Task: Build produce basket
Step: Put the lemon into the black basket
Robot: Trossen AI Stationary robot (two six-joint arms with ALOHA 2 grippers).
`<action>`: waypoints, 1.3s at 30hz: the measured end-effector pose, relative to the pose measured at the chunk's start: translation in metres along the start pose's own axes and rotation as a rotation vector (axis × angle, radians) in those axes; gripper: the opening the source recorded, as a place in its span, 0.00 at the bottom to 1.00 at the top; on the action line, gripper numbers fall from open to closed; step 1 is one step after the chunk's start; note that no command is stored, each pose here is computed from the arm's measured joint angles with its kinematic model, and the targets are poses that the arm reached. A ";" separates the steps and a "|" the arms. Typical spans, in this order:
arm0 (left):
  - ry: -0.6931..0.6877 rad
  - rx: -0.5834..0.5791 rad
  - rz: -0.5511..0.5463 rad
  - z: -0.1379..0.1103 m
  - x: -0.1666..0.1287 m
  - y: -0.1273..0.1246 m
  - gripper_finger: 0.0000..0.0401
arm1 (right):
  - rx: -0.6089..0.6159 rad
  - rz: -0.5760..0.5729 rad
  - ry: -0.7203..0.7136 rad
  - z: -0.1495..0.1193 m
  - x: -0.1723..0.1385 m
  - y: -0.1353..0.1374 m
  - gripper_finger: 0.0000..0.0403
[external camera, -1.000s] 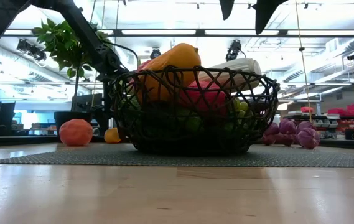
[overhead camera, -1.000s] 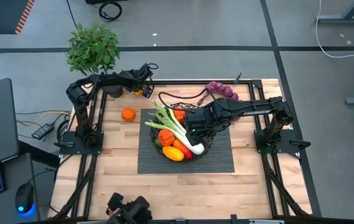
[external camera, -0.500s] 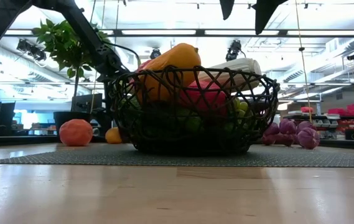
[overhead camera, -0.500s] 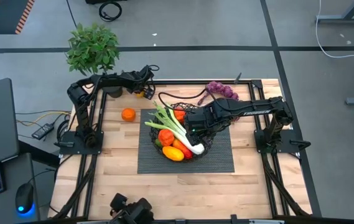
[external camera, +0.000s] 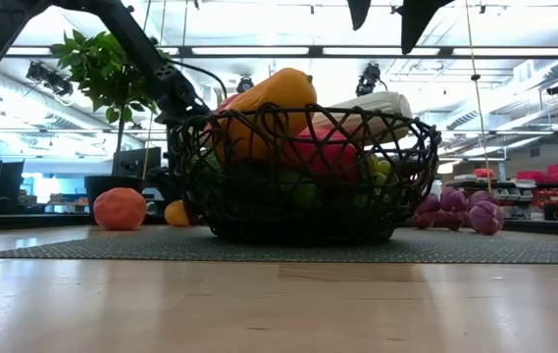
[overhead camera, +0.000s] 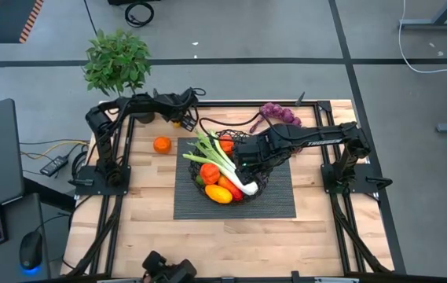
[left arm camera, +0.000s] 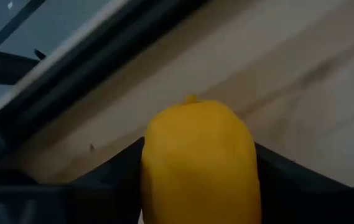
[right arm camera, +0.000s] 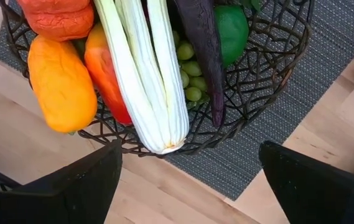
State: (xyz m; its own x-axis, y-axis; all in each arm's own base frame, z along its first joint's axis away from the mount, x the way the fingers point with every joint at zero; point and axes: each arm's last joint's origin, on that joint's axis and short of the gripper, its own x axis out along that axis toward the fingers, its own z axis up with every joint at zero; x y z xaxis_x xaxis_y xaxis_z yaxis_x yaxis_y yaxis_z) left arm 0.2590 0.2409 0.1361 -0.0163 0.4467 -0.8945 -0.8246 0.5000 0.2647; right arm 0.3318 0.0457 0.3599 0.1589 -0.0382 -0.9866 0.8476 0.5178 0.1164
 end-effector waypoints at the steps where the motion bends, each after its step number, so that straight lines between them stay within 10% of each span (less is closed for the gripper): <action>1: 0.008 0.008 -0.001 -0.001 -0.002 -0.001 0.58 | 0.008 0.003 -0.005 0.000 -0.001 -0.001 0.94; 19: -0.163 0.086 -0.078 0.059 -0.147 0.017 0.57 | 0.042 0.095 -0.234 0.009 -0.062 -0.054 0.88; 30: -0.340 0.060 -0.430 0.071 -0.260 -0.003 0.58 | 0.026 0.104 -0.286 0.011 -0.069 -0.061 0.86; 39: -0.348 0.117 -0.723 0.047 -0.317 -0.045 0.59 | 0.103 0.324 -0.432 -0.014 -0.105 -0.068 0.86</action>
State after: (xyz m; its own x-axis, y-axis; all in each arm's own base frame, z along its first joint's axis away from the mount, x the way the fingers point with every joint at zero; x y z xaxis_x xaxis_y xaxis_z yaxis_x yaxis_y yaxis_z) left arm 0.3277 0.1120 0.4247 0.6908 0.1793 -0.7004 -0.4989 0.8194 -0.2823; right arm 0.2504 0.0267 0.4544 0.5953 -0.2491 -0.7639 0.7623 0.4757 0.4389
